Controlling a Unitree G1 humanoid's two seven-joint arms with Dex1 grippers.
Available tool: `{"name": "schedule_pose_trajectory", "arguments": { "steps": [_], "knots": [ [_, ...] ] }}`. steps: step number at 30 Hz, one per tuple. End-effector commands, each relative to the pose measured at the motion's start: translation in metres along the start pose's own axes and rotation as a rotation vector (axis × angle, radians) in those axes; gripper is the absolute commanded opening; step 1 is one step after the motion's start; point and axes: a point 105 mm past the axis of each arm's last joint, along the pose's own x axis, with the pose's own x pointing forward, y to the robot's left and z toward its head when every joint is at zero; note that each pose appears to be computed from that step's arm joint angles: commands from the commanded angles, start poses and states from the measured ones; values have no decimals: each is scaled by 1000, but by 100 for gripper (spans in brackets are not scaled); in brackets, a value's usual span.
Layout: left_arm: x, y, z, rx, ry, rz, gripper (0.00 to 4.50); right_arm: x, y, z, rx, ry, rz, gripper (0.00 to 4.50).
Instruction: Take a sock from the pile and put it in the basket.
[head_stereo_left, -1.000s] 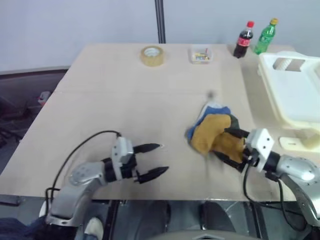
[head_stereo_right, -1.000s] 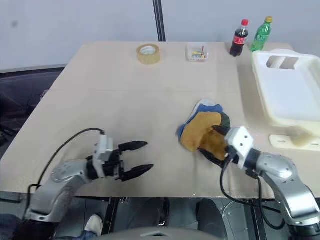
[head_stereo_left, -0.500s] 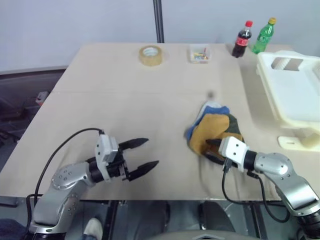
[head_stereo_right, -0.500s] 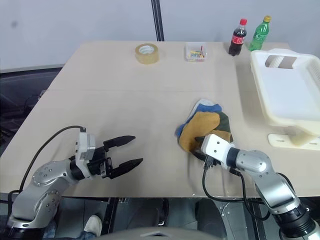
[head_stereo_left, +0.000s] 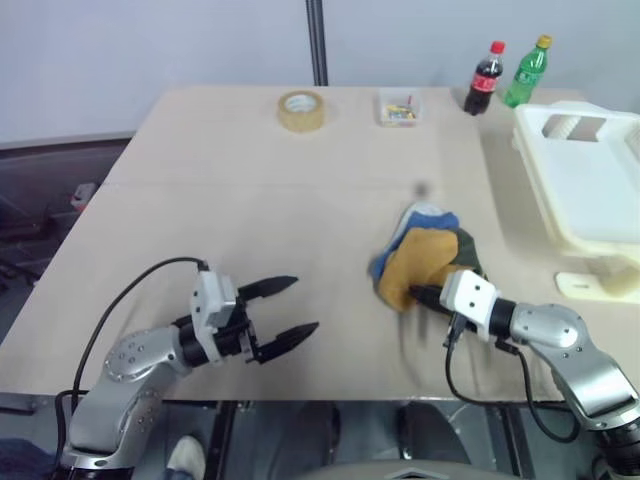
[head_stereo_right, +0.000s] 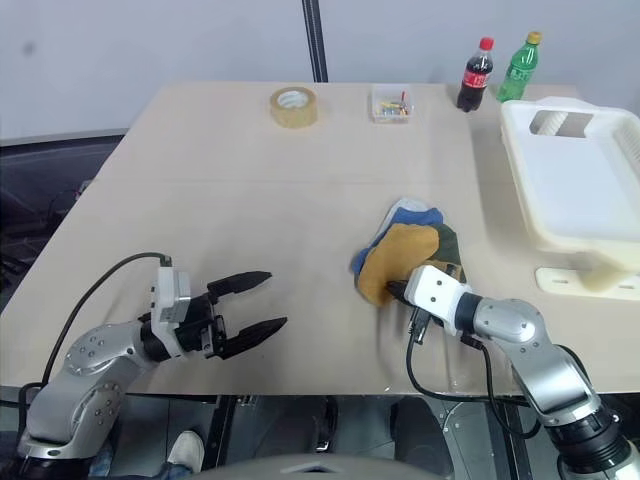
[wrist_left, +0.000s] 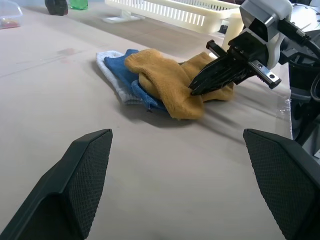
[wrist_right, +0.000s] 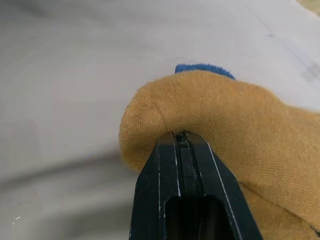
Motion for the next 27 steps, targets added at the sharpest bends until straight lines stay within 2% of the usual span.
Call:
{"name": "schedule_pose_trajectory", "arguments": {
  "steps": [1,6,10,17,21,24,27],
  "knots": [
    [1,-4,8,36,-20,-14,450,-1,-9,19,-26,-71,-25,5],
    [-2,-4,8,38,-15,-4,450,8,-3,43,7,-155,50,5],
    [-8,-4,9,35,-13,16,450,28,2,58,46,-186,127,5],
    [-20,-6,13,35,-18,82,450,93,21,84,14,-203,304,5],
    [-24,-11,11,27,-21,121,450,124,25,102,-18,-252,331,5],
    [-26,-16,9,13,-25,147,450,143,20,120,-64,-286,316,80],
    [-28,-19,8,11,-22,164,450,146,14,130,-67,-308,297,236]
  ]
}}
